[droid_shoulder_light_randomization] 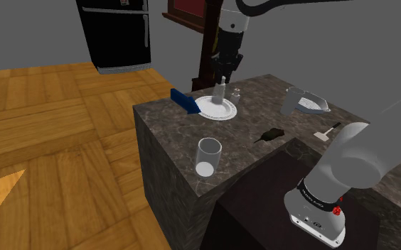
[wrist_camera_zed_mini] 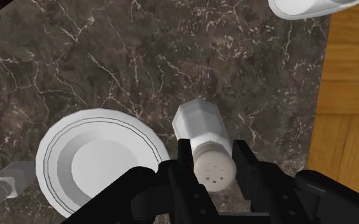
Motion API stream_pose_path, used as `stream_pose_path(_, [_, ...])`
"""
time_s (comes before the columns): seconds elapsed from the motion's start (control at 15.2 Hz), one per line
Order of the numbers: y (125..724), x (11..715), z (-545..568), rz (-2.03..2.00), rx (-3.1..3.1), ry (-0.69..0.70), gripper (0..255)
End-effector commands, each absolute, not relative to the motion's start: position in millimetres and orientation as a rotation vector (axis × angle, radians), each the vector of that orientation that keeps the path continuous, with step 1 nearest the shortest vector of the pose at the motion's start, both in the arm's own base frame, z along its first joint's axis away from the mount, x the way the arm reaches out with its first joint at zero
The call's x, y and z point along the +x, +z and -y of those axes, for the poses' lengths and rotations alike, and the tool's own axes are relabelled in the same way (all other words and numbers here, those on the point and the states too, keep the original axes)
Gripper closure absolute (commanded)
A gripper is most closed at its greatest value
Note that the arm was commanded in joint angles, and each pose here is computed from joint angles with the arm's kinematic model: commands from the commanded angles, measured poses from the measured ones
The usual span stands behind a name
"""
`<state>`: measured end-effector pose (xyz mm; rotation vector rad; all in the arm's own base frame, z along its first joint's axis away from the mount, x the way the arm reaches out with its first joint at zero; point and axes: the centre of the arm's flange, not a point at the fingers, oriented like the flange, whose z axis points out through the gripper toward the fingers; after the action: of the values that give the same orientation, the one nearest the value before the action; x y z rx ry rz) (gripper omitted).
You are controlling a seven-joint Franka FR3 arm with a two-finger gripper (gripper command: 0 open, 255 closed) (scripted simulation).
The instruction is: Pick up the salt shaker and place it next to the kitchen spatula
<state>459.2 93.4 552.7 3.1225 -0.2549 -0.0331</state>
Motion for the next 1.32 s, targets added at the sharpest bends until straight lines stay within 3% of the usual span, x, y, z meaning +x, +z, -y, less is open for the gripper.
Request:
stream_pose_path(0.0, [555.5, 449.7, -83.7, 0.255, 3.122, -0.034, 255])
stream_pose_path(1.25, [556.5, 272.9, 94.3, 0.255, 3.122, -0.034, 255])
